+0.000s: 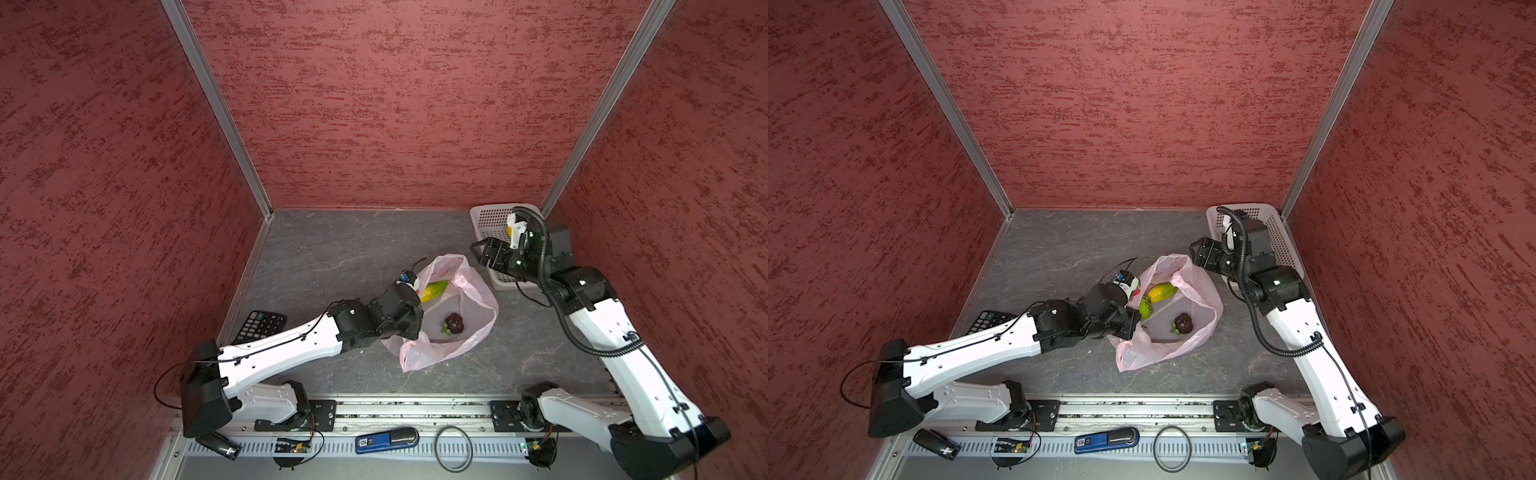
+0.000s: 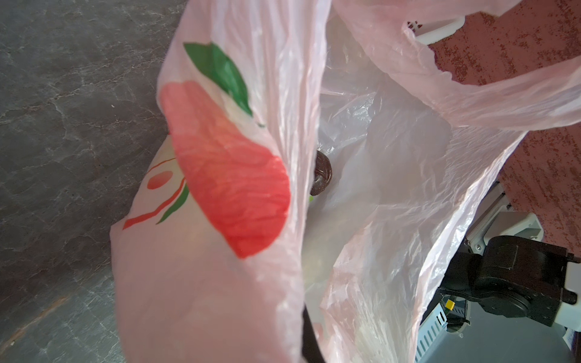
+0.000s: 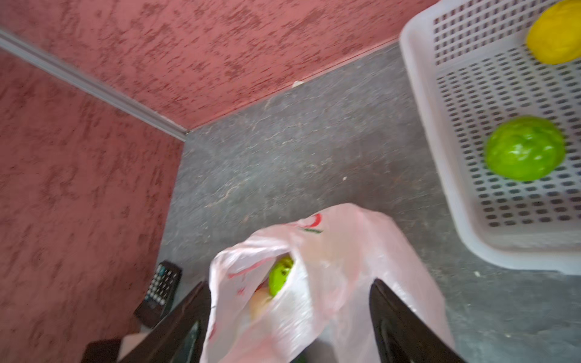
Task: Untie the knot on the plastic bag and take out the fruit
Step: 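Move the right gripper back into the pink bag above the fruit, then lower the right gripper and close it on the dark purple mangosteen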
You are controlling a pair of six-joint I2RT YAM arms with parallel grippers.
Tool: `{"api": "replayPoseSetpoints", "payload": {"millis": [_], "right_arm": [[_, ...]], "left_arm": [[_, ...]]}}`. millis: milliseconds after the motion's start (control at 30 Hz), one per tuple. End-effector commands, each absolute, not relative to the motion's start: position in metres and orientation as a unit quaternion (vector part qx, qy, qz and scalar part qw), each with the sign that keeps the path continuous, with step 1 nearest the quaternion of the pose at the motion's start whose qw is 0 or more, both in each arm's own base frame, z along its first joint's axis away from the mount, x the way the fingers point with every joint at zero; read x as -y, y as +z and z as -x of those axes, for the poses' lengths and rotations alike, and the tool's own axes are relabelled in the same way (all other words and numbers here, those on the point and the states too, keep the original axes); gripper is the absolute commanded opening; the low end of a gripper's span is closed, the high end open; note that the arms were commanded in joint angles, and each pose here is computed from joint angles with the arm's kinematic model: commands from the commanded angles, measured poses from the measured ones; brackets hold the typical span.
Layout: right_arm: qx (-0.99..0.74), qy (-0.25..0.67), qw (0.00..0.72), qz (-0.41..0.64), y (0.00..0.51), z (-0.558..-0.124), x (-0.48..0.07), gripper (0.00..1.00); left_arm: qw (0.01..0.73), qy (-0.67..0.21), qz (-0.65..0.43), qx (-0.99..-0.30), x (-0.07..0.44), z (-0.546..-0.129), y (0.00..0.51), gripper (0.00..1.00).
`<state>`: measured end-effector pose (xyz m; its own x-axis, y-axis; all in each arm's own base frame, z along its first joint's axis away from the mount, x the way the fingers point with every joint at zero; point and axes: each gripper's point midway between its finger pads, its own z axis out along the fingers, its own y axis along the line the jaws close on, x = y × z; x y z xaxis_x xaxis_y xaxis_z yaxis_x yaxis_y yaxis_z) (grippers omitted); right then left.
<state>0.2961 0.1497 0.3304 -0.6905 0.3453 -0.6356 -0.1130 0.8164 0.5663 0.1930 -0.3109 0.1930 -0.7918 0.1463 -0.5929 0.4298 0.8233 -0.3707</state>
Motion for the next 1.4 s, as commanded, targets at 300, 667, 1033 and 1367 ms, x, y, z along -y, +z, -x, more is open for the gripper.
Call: {"api": "replayPoseSetpoints", "payload": {"millis": [300,667,1033,1367], "right_arm": [[-0.869,0.364,0.334,-0.019,0.364,-0.215,-0.220,0.78],[-0.912,0.290,0.287,0.041,0.291,-0.196,-0.239,0.76],[-0.940,0.189,0.258,0.119,0.211,-0.191,-0.230,0.75],[-0.947,0.118,0.231,0.191,0.163,-0.198,-0.234,0.75]], "left_arm": [[0.300,-0.269,-0.163,-0.901,0.320,-0.199,0.214,0.00],[0.304,-0.267,-0.156,-0.901,0.318,-0.200,0.217,0.00],[0.305,-0.265,-0.151,-0.902,0.319,-0.202,0.217,0.00],[0.305,-0.264,-0.146,-0.903,0.321,-0.205,0.218,0.00]]}}
